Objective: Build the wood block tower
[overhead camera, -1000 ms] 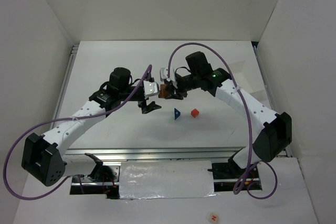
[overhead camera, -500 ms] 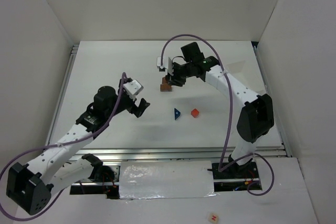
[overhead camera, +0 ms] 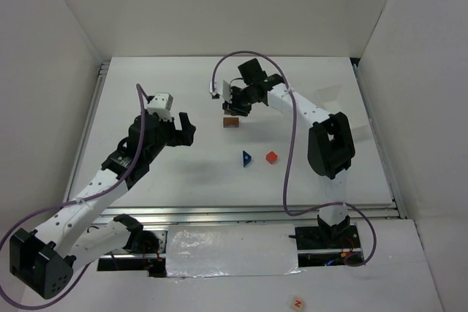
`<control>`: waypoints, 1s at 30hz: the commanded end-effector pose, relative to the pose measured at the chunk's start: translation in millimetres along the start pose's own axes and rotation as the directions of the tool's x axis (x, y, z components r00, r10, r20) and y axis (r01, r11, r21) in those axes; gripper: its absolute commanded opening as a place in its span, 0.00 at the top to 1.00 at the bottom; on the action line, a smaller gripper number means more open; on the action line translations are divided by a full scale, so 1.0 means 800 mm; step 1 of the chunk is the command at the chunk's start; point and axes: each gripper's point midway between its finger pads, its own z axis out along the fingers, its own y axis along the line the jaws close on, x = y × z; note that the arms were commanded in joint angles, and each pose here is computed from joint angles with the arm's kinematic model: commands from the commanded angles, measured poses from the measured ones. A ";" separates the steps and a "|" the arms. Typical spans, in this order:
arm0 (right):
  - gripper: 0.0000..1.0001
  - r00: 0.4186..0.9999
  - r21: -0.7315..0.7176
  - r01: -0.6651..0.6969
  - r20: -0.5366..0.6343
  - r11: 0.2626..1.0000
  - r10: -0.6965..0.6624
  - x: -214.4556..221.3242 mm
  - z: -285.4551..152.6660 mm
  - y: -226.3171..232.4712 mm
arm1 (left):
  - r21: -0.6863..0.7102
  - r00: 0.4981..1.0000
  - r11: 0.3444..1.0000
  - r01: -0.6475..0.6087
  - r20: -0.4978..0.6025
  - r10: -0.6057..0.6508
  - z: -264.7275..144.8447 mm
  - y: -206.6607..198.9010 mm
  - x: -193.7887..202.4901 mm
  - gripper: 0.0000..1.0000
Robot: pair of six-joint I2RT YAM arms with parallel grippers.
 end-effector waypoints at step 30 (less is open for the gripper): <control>0.97 0.997 -0.069 0.049 -0.056 0.996 -0.053 0.021 0.057 -0.005 | -0.051 0.988 0.989 0.138 -0.068 -0.141 0.041 0.074 0.034 0.01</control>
